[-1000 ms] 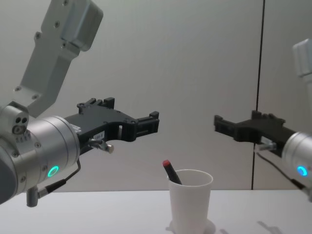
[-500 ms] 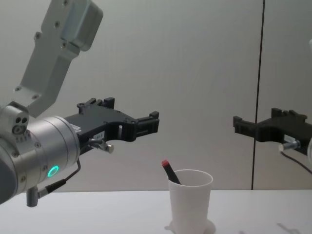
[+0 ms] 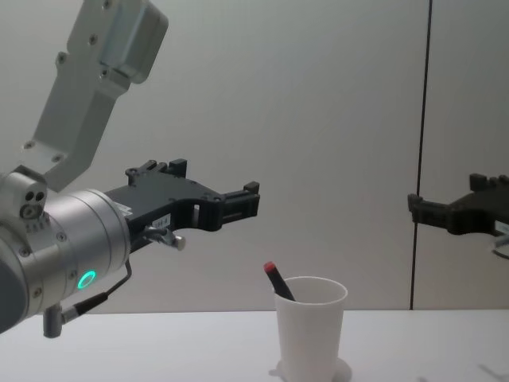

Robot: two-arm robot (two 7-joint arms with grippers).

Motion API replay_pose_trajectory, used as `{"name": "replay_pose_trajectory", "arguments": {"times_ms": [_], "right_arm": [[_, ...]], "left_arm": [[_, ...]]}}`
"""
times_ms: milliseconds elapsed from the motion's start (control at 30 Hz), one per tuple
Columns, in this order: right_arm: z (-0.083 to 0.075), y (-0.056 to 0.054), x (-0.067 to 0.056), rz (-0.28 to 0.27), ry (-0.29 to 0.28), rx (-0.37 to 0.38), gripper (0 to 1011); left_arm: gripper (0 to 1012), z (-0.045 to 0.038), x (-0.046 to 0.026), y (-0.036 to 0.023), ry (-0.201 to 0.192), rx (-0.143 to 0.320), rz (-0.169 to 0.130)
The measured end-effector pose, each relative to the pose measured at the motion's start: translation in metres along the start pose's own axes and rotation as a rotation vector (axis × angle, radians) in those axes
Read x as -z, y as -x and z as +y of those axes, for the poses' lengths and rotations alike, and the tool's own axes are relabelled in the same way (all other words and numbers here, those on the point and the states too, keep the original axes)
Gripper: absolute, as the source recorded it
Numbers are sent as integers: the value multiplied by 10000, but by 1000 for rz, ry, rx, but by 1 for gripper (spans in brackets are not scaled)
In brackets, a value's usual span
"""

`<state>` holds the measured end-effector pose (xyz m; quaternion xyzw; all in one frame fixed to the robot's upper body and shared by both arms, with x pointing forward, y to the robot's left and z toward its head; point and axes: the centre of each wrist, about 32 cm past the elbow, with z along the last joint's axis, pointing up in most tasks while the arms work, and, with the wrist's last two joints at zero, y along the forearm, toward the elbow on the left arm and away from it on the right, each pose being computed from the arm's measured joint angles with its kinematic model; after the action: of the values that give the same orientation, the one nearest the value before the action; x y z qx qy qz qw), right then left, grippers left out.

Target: Place the pen into the pen holder.

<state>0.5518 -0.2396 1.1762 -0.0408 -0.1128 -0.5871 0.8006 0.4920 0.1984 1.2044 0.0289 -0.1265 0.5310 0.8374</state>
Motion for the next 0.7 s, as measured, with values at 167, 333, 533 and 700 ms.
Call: {"name": "replay_pose_trajectory", "arguments": {"times_ms": [167, 333, 533, 700], "right_arm": [[-38, -80, 19, -31, 9, 5, 1002], [-79, -146, 42, -55, 16, 8, 1002], [-140, -232, 67, -78, 26, 14, 1002], [-192, -296, 79, -92, 33, 17, 1002]], "left_arm": [[1003, 0, 0, 0, 0, 0, 0], [1003, 0, 0, 0, 0, 0, 0], [1003, 0, 0, 0, 0, 0, 0], [1003, 0, 0, 0, 0, 0, 0]]}}
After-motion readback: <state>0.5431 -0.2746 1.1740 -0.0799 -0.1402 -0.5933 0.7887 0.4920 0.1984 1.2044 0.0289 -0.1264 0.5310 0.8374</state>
